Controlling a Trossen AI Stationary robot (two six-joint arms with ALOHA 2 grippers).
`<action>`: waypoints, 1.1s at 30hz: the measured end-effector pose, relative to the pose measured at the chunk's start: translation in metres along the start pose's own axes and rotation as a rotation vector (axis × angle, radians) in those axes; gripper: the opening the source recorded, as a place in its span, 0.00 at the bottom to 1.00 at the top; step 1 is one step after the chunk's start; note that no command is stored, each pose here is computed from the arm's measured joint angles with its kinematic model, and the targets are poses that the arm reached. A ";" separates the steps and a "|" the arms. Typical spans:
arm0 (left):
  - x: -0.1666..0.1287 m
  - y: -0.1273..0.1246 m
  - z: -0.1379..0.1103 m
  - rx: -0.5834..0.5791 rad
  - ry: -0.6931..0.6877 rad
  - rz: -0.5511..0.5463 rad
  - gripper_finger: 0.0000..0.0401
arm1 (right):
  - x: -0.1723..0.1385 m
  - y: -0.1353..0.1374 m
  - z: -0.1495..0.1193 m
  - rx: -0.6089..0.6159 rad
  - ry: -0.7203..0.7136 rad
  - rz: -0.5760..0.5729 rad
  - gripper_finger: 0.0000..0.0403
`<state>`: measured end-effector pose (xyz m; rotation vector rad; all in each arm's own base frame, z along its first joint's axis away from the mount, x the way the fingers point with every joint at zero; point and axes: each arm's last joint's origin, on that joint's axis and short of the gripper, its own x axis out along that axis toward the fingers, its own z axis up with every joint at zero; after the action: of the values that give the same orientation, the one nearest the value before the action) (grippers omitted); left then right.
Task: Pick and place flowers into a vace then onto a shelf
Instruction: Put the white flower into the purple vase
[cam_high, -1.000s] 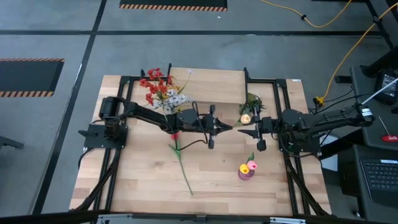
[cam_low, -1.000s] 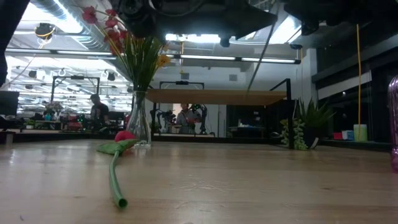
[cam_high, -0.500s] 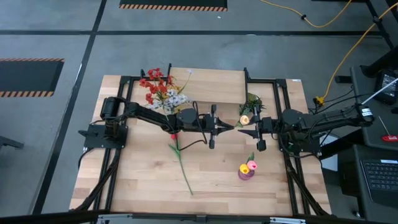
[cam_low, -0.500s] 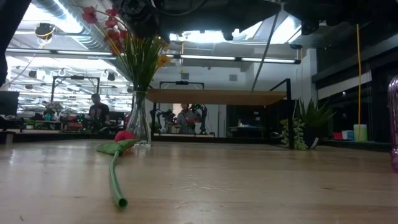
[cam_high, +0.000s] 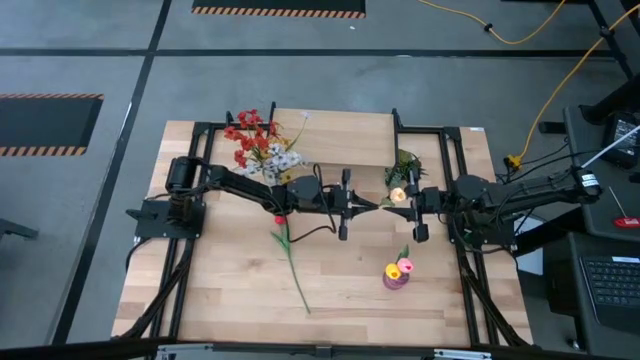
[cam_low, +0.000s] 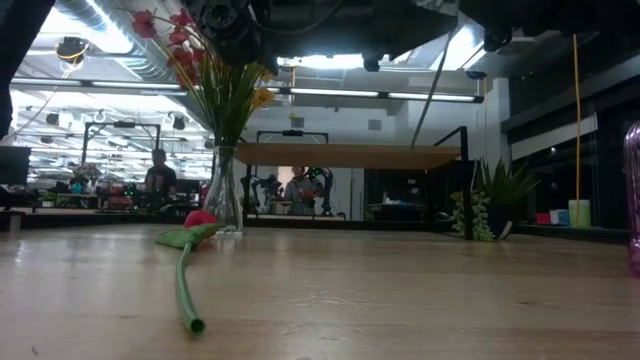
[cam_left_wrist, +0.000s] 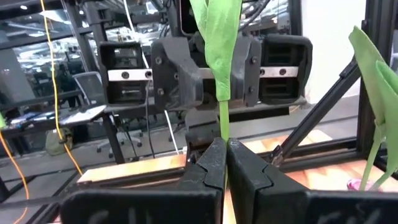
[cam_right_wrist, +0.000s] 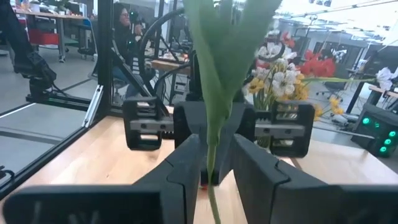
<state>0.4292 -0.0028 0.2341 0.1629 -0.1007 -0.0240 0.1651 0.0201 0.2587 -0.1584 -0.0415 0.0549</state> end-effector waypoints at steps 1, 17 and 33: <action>0.001 0.000 0.002 0.002 -0.005 0.001 0.01 | 0.000 0.000 0.000 0.001 0.002 0.001 0.24; 0.004 0.001 0.008 0.009 -0.001 0.003 0.01 | 0.013 0.002 -0.005 -0.001 0.000 0.000 0.24; 0.004 0.001 0.007 0.009 0.013 0.006 0.01 | 0.013 0.002 -0.005 -0.007 -0.002 0.000 0.02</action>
<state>0.4324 -0.0026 0.2412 0.1716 -0.0879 -0.0166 0.1779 0.0220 0.2540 -0.1651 -0.0439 0.0549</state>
